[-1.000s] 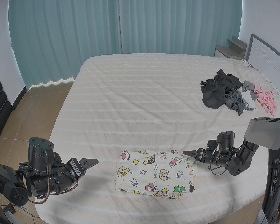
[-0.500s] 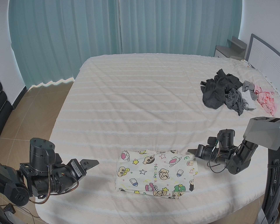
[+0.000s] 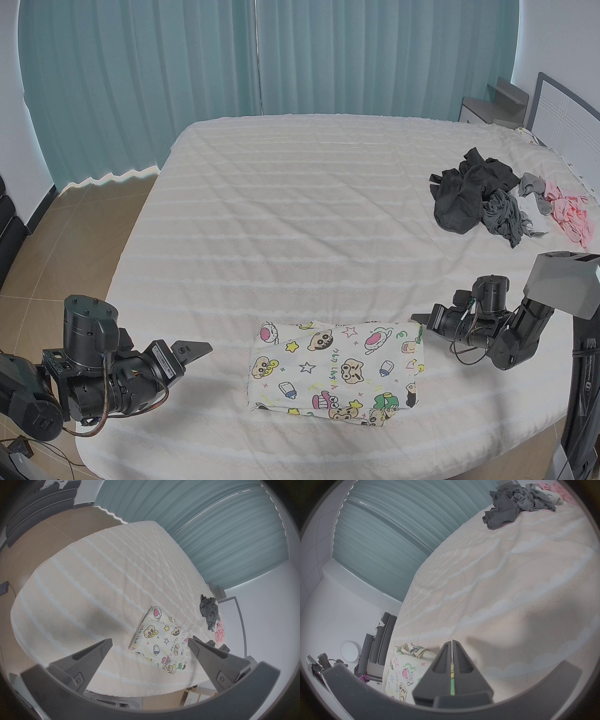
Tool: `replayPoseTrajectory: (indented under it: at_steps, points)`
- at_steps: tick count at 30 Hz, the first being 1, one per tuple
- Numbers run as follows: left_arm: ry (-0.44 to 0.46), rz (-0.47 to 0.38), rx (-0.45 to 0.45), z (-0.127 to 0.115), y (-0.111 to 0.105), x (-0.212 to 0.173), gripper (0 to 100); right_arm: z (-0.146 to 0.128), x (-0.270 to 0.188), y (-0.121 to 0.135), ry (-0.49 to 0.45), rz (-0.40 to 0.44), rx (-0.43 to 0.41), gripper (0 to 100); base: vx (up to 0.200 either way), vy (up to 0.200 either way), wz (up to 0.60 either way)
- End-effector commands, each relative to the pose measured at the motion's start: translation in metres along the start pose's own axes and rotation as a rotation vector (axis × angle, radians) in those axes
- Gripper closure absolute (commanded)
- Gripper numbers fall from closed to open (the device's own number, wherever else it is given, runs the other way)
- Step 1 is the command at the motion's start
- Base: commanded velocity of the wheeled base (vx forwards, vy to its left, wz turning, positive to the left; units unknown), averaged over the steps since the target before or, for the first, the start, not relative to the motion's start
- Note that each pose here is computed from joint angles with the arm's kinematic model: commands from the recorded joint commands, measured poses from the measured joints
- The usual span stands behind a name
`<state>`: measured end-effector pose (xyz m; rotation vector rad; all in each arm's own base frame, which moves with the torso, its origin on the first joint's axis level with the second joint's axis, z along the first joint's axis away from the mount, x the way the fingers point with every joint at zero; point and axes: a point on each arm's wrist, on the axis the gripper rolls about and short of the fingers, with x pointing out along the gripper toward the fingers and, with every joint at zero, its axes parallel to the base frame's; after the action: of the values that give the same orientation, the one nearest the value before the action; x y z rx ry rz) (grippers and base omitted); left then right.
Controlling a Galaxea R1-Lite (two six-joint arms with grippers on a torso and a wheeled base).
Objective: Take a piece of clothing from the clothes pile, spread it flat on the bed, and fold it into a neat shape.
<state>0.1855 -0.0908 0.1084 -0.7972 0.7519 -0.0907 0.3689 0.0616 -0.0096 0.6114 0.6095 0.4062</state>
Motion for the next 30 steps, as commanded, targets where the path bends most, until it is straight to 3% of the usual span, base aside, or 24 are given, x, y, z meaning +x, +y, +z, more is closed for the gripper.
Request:
replayPoseTrajectory:
  at_steps: [1, 3, 4, 11, 16, 19, 25, 30]
  points:
    - [0.001, 0.002, 0.000, 0.000, 0.000, 0.001, 0, -0.001, -0.001, -0.005, 0.003, -0.008, 0.009, 100, 0.000, 0.000, 0.00]
    - [0.005, 0.008, 0.000, -0.001, 0.001, 0.002, 0, -0.002, 0.000, -0.004, 0.005, -0.009, 0.010, 100, 0.000, 0.000, 0.00]
    - [0.003, 0.010, -0.001, -0.001, 0.001, 0.004, 0, -0.002, -0.001, -0.003, 0.005, -0.006, 0.009, 0, 0.000, 0.000, 0.00]
    - [0.006, -0.003, 0.005, 0.000, 0.000, 0.022, 0, 0.001, -0.027, 0.012, -0.007, -0.005, -0.002, 0, 0.000, 0.000, 0.00]
    - [0.024, 0.015, 0.209, 0.014, 0.008, 0.086, 0, -0.032, -0.053, 0.020, 0.139, 0.047, 0.008, 0, 0.000, 0.000, 0.00]
    - [0.046, 0.025, 0.330, 0.021, 0.012, 0.116, 0, -0.040, -0.053, 0.018, 0.180, 0.060, -0.007, 0, 0.000, 0.000, 0.00]
    - [0.110, -0.081, 0.361, 0.027, 0.003, 0.145, 0, -0.052, -0.048, 0.020, 0.247, 0.077, -0.013, 0, 0.000, 0.000, 0.00]
    - [0.131, -0.074, 0.365, 0.025, 0.006, 0.162, 0, -0.059, -0.045, 0.024, 0.291, 0.086, -0.013, 0, 0.000, 0.000, 0.00]
